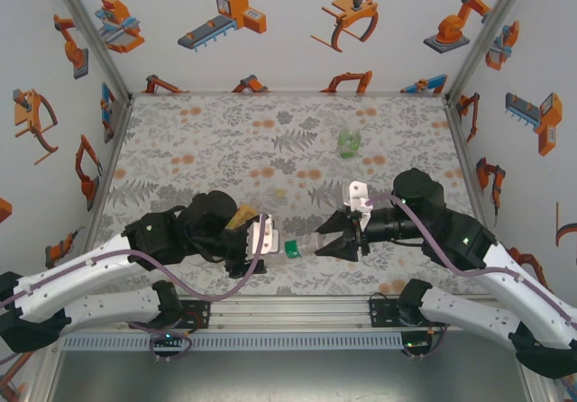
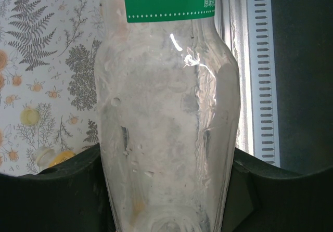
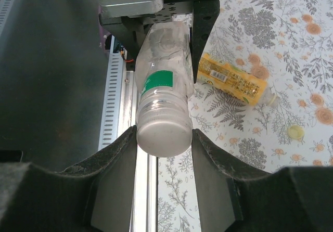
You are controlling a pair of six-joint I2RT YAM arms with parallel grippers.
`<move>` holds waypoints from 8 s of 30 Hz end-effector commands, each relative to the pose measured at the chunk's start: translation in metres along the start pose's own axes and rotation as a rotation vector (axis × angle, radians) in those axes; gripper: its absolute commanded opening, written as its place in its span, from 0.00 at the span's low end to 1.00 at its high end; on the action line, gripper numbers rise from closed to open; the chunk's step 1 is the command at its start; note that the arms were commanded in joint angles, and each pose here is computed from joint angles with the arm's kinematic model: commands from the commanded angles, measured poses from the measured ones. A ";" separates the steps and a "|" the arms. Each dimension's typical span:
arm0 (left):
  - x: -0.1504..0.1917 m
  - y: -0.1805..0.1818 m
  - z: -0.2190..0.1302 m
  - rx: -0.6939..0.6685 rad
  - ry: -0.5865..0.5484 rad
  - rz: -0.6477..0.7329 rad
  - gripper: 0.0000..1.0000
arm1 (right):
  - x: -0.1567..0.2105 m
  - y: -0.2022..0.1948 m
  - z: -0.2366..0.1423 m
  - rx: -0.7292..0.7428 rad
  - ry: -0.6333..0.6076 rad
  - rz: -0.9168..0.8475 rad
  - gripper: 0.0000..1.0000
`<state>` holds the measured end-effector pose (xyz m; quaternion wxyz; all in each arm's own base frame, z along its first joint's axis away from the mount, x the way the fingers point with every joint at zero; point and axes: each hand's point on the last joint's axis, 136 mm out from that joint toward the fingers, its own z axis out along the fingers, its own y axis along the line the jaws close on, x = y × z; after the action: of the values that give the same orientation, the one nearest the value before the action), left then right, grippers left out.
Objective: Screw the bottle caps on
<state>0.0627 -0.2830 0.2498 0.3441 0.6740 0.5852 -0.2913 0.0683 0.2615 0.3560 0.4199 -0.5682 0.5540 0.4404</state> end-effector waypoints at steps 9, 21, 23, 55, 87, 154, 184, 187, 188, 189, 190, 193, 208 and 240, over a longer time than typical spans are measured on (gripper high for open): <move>-0.016 -0.003 -0.005 0.019 -0.054 0.041 0.20 | -0.004 0.002 0.003 -0.026 -0.020 -0.009 0.12; -0.016 -0.003 -0.002 0.024 -0.054 0.042 0.20 | -0.005 0.002 0.006 -0.043 -0.027 0.005 0.08; -0.015 -0.003 -0.001 0.021 -0.051 0.041 0.20 | -0.005 0.003 0.006 -0.045 -0.028 0.006 0.08; -0.019 0.003 -0.007 -0.023 -0.076 0.042 0.19 | 0.010 -0.020 0.017 0.069 -0.007 0.463 0.00; -0.016 0.008 -0.012 -0.079 -0.090 0.077 0.17 | 0.065 -0.061 0.016 0.396 -0.058 1.514 0.46; -0.013 0.008 -0.004 -0.072 -0.106 0.053 0.18 | -0.021 0.000 -0.001 0.009 -0.220 0.146 0.46; -0.019 -0.008 -0.005 0.029 -0.133 0.015 0.18 | -0.019 0.041 -0.010 -0.179 -0.111 -0.348 0.07; -0.019 -0.008 -0.005 0.029 -0.129 0.005 0.18 | -0.019 0.041 -0.009 -0.180 -0.113 -0.351 0.06; -0.019 -0.008 -0.005 0.029 -0.128 0.003 0.18 | -0.019 0.041 -0.009 -0.181 -0.115 -0.352 0.05; -0.019 -0.008 -0.005 0.029 -0.129 0.001 0.18 | -0.019 0.041 -0.008 -0.180 -0.114 -0.352 0.05; -0.019 -0.008 -0.005 0.030 -0.128 -0.001 0.18 | -0.018 0.041 -0.008 -0.182 -0.114 -0.352 0.05; -0.018 -0.008 -0.004 0.028 -0.127 -0.006 0.18 | -0.017 0.040 -0.006 -0.182 -0.111 -0.350 0.04; -0.017 -0.007 0.001 0.033 -0.112 -0.023 0.18 | -0.014 0.040 -0.001 -0.183 -0.091 -0.343 0.00; -0.032 0.001 -0.002 -0.014 -0.197 0.020 0.18 | -0.011 0.033 0.006 -0.115 -0.135 -0.204 0.00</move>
<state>0.0516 -0.2886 0.2557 0.3641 0.6637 0.5601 -0.3365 0.0389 0.2660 0.3672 0.4817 -0.6284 0.4252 0.4385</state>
